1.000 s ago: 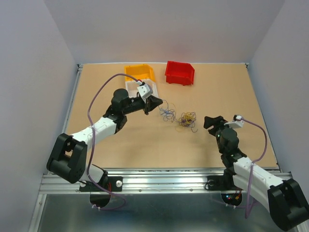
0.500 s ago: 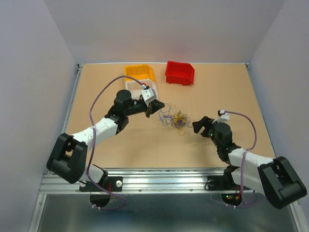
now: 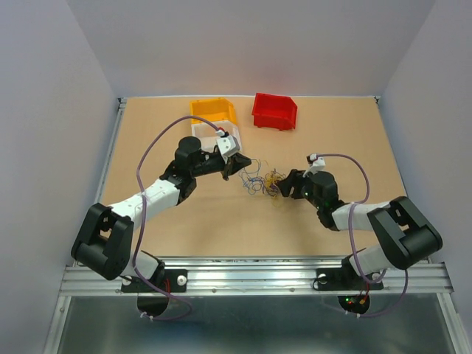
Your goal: Untangle the cables
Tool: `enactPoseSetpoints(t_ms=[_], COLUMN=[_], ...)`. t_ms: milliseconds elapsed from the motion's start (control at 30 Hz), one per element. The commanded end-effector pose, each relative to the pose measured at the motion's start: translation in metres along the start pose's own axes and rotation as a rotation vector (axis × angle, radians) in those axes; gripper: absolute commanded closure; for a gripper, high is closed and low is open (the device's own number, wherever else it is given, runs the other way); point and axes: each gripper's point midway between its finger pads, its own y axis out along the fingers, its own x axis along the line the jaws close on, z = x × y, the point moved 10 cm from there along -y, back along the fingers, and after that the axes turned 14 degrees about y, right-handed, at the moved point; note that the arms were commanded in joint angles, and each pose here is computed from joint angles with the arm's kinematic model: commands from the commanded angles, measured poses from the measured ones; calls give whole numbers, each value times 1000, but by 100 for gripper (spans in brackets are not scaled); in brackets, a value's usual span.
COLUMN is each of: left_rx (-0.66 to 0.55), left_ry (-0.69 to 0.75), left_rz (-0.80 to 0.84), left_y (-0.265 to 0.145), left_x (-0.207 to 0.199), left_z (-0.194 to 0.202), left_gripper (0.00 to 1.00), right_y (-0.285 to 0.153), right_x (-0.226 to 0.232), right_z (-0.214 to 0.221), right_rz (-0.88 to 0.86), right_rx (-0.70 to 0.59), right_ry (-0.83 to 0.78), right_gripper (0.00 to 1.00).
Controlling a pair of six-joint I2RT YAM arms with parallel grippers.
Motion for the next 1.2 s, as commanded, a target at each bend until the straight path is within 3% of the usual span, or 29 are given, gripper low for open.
enactPoseSetpoints(t_ms=[0,33,100,133,233,433,767,833,1167], left_rx=[-57,-54,-47,-42,-34,-28,47,43,-21], left_ry=[82,86,101,104,142,190,189,185,128], left_rz=[5,5,12,17,12,11,71,84,117], left_y=[3,3,4,3,4,4,35,39,64], left_x=[10,10,9,9,5,-3,-15,-16,-15], left_z=[-21,-21,-20,-19,-18,-18,8,8,5], left_gripper=[91,87,80,70,37,16,13,6,6], right_y=[17,18,17,16,8,-17,-46,-47,-49], right_x=[21,22,23,23,30,38,53,53,62], right_z=[-17,-18,-19,-20,-26,-35,-41,-41,-36], right_rz=[-97,-97,-100,-102,-122,-181,-294,-303,-369], right_rx=[-59,-61,-66,-71,-108,-173,-189,-182,-139], right_ry=[-51,-51,-51,-50,-50,-55,-53,-50,-52], right_gripper=[42,58,74,86,99,100,99,100,100])
